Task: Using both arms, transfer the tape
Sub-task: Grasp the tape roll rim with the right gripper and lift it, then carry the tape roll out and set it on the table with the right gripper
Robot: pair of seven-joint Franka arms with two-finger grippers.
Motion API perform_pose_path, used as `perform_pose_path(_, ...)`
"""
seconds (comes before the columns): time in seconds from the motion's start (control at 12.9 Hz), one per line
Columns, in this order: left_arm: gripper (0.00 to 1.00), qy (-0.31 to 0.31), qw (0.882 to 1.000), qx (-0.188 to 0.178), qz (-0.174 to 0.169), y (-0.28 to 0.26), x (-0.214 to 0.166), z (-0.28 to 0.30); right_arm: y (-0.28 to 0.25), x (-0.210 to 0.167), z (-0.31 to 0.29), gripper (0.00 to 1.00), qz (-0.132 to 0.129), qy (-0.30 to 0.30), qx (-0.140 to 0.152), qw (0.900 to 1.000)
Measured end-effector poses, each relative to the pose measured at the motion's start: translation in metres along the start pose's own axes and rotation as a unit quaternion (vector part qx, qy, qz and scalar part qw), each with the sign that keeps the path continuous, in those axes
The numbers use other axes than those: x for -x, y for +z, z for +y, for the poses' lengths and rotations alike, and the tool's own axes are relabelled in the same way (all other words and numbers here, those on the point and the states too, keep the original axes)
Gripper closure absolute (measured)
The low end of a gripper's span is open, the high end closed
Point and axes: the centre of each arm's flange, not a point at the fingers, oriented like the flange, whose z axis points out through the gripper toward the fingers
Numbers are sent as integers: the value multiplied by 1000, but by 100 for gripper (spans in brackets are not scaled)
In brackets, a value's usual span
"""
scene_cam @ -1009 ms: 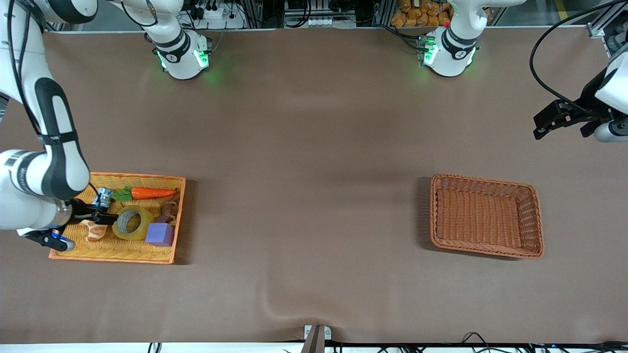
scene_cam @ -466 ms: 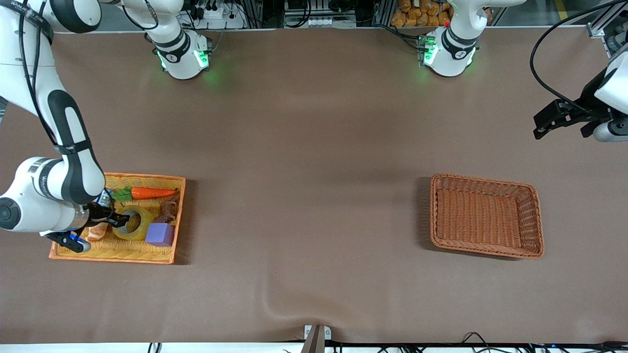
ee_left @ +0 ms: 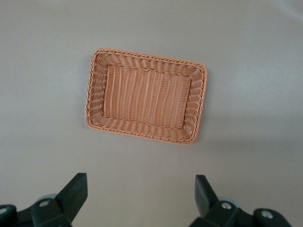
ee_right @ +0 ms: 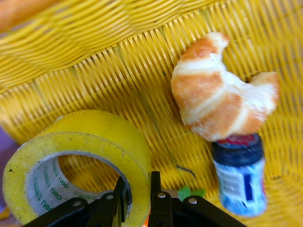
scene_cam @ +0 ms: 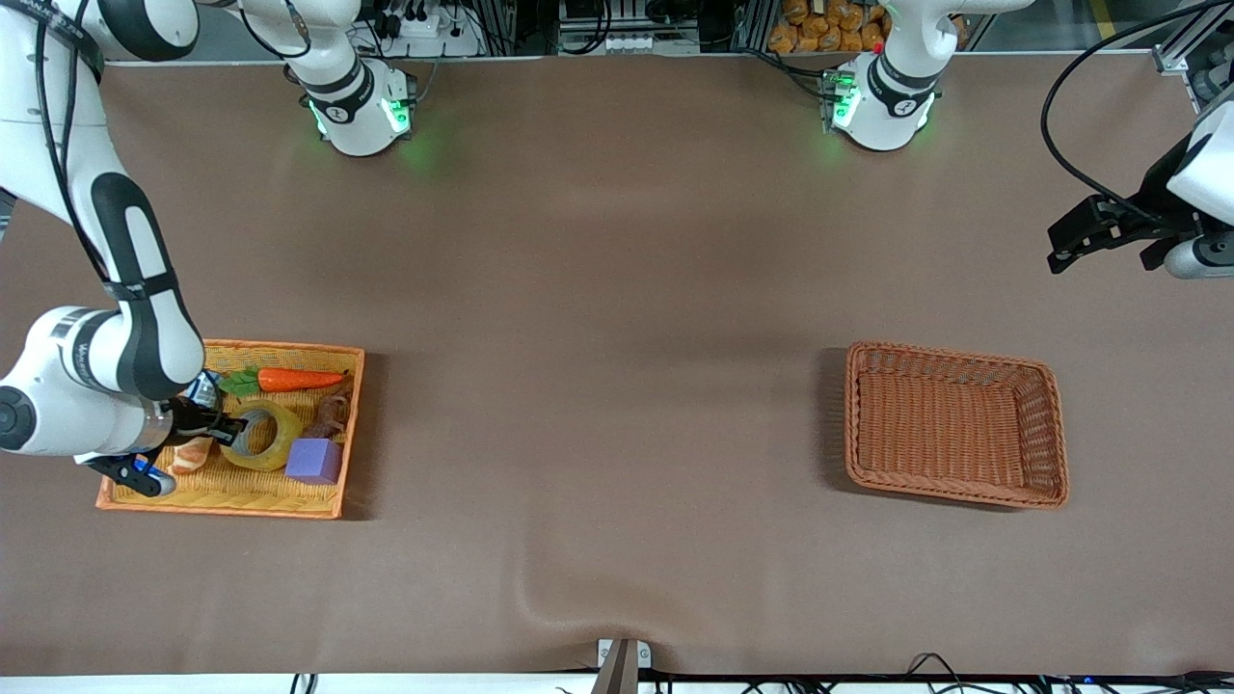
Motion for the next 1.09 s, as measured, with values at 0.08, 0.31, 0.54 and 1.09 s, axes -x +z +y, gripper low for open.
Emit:
perform_pose_path(0.08, 0, 0, 1000, 0, -1, 0, 0, 0, -22, 5, 1, 78, -1, 0, 2, 1000)
perform_pose_path(0.31, 0, 0, 1000, 0, -3, 1, 0, 0, -107, 40, -5, 78, -27, -5, -7, 1000)
perform_pose_path(0.54, 0, 0, 1000, 0, -3, 1, 0, 0, -165, 83, -48, 78, -64, -19, -61, 996)
perform_pose_path(1.09, 0, 1, 1000, 0, -2, 0, 0, 0, -128, 191, -292, 78, -14, 65, -40, 997)
